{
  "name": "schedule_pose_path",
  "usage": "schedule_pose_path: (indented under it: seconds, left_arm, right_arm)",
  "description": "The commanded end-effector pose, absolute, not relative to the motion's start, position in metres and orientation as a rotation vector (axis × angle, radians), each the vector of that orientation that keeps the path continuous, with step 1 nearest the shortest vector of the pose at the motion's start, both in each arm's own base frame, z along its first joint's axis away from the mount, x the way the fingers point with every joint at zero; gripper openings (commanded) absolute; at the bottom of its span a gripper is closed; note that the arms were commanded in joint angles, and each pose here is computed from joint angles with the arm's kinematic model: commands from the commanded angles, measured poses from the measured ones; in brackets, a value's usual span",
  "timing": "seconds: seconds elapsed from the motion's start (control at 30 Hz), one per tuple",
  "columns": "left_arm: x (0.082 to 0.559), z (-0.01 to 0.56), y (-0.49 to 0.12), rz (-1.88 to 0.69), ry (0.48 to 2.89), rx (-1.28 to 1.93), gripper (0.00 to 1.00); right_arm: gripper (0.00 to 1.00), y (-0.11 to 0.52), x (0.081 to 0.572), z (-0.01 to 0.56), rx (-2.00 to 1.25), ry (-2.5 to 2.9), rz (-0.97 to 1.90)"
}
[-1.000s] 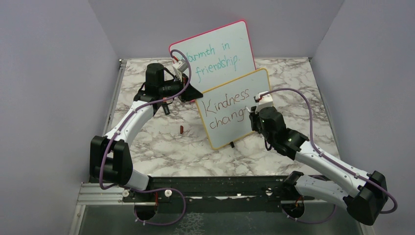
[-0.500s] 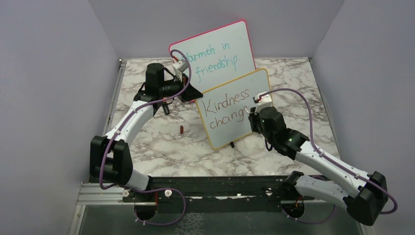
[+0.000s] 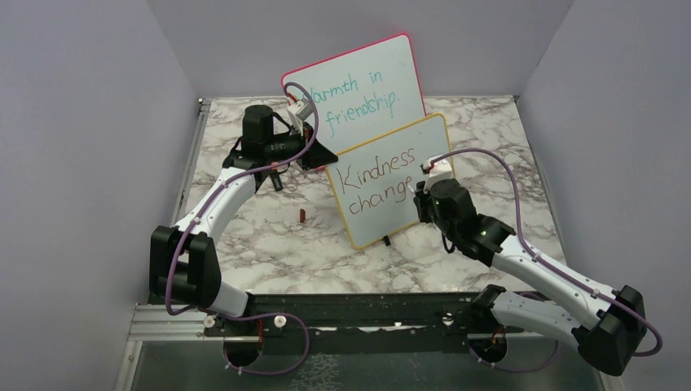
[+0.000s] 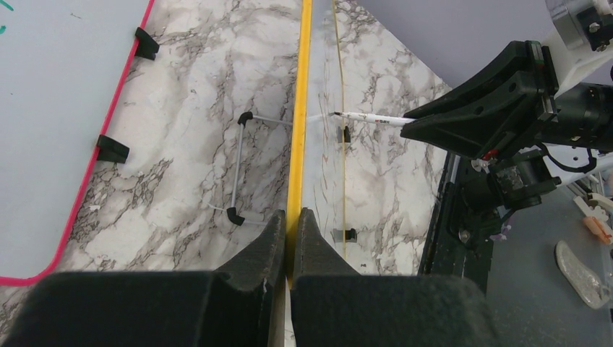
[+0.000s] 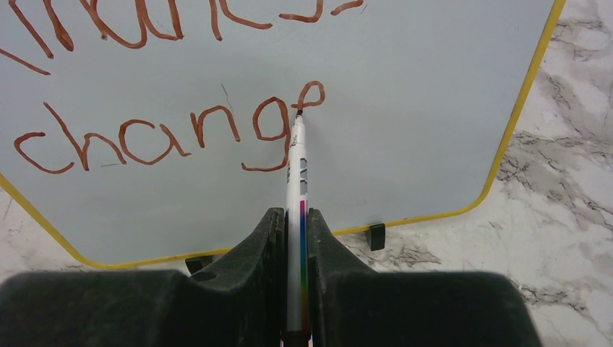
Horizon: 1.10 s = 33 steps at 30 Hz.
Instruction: Write a sentence on the whiteboard
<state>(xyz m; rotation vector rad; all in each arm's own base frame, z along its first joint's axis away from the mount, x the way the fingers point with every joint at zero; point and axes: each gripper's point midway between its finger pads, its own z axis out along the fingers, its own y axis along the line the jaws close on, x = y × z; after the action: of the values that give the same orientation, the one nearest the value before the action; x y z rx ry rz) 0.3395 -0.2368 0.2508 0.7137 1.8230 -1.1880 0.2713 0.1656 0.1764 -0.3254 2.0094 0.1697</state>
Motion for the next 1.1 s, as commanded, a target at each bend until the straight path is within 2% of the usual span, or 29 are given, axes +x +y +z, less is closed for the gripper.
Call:
schedule_pose_path:
  seconds: [0.0, 0.5, 1.07]
  left_arm:
    - [0.333, 0.218, -0.242, -1.193, 1.937, 0.717, 0.00]
    - [0.333, 0.218, -0.242, -1.193, 1.937, 0.717, 0.00]
    - [0.333, 0.218, -0.242, -1.195, 1.938, 0.717, 0.00]
  right_arm:
    - [0.01, 0.163, 0.264, 0.166, -0.345, 2.072, 0.162]
    - [0.01, 0.145, 0.271, 0.166, -0.258, 2.060, 0.055]
    - [0.01, 0.137, 0.274, 0.189, -0.179, 1.963, 0.068]
